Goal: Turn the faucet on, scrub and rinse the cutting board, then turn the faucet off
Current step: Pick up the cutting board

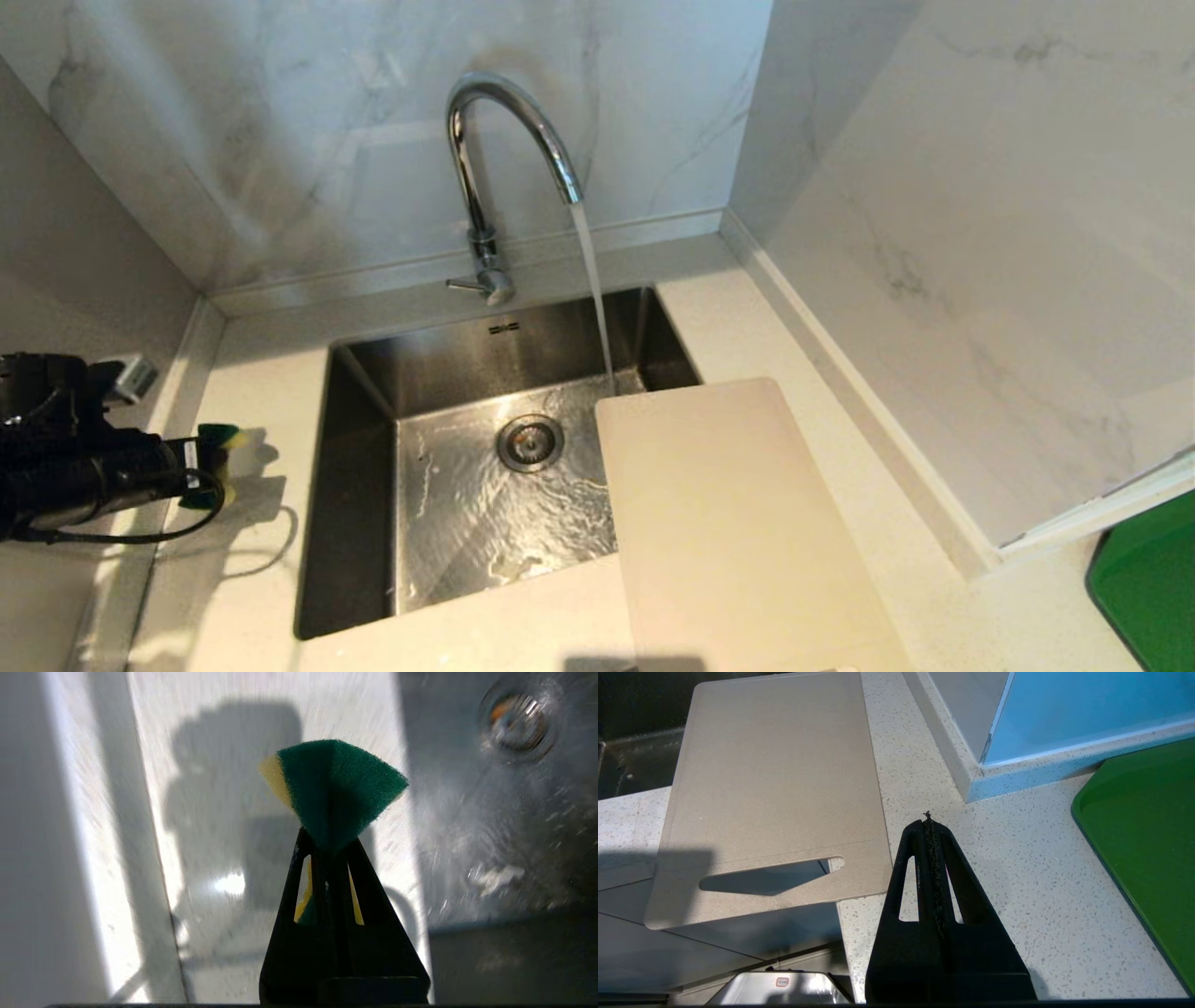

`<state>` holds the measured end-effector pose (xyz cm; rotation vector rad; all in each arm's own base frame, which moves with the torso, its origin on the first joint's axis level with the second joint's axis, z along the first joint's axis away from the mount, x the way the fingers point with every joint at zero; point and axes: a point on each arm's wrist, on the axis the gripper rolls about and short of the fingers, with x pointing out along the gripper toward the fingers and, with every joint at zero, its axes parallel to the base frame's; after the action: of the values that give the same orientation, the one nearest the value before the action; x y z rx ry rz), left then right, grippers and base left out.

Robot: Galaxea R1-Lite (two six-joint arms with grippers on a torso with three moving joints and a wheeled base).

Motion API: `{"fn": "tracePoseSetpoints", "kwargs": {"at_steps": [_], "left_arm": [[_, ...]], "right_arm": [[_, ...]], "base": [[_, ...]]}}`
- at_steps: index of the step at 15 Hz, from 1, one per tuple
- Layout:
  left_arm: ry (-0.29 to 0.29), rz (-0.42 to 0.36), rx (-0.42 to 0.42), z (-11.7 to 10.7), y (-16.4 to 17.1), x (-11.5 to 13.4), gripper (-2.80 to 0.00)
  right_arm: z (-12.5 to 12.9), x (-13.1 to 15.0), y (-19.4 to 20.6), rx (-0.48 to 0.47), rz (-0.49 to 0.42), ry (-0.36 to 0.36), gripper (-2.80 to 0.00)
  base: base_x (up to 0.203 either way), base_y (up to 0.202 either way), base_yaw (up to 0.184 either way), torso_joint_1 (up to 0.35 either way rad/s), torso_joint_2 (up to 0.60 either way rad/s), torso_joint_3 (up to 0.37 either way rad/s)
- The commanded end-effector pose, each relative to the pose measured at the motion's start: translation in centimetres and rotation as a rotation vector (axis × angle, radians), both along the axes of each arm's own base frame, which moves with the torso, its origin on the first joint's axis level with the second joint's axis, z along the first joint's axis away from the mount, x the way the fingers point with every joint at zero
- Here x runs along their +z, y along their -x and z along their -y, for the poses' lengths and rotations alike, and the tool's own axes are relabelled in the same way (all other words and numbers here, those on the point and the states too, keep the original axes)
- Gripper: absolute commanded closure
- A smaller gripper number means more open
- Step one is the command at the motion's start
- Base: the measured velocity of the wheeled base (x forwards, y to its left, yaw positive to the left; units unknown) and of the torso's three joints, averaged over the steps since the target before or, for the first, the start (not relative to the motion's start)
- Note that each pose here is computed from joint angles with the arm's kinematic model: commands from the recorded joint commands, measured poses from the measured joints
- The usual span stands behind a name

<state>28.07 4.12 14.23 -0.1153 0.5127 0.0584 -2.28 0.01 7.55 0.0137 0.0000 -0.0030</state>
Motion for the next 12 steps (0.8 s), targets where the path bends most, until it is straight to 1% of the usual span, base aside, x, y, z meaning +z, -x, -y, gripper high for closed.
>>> {"fn": "tracePoseSetpoints", "kwargs": {"at_steps": [1,2,5,7,10,12], "left_arm": [[-0.024,0.117,-0.018,0.7,1.0,3.4,0.0],[-0.032,0.142,-0.025,1.0,1.5,4.6,0.0],[-0.045,0.217,-0.031,1.4,3.2,9.6,0.0],[-0.065,0.292,-0.033,1.6,4.6,12.8,0.0],[-0.132,0.405,-0.041,1.8,7.2,16.0,0.0],[-0.152,0.483,-0.033,2.0,9.0,17.8,0.0]], "right_arm": [[0.0,0.0,0.0,0.0,0.0,0.0,0.0],[0.0,0.0,0.0,0.0,0.0,0.0,0.0],[0.0,0.0,0.0,0.0,0.0,0.0,0.0],[0.0,0.0,0.0,0.0,0.0,0.0,0.0],[0.0,0.0,0.0,0.0,-0.001,0.0,0.0],[0.0,0.0,0.0,0.001,0.0,0.0,0.0]], "base": [[0.0,0.0,0.0,0.0,0.0,0.0],[0.0,0.0,0.0,0.0,0.0,0.0],[0.0,0.0,0.0,0.0,0.0,0.0],[0.0,0.0,0.0,0.0,0.0,0.0],[0.0,0.0,0.0,0.0,0.0,0.0],[0.0,0.0,0.0,0.0,0.0,0.0]]}}
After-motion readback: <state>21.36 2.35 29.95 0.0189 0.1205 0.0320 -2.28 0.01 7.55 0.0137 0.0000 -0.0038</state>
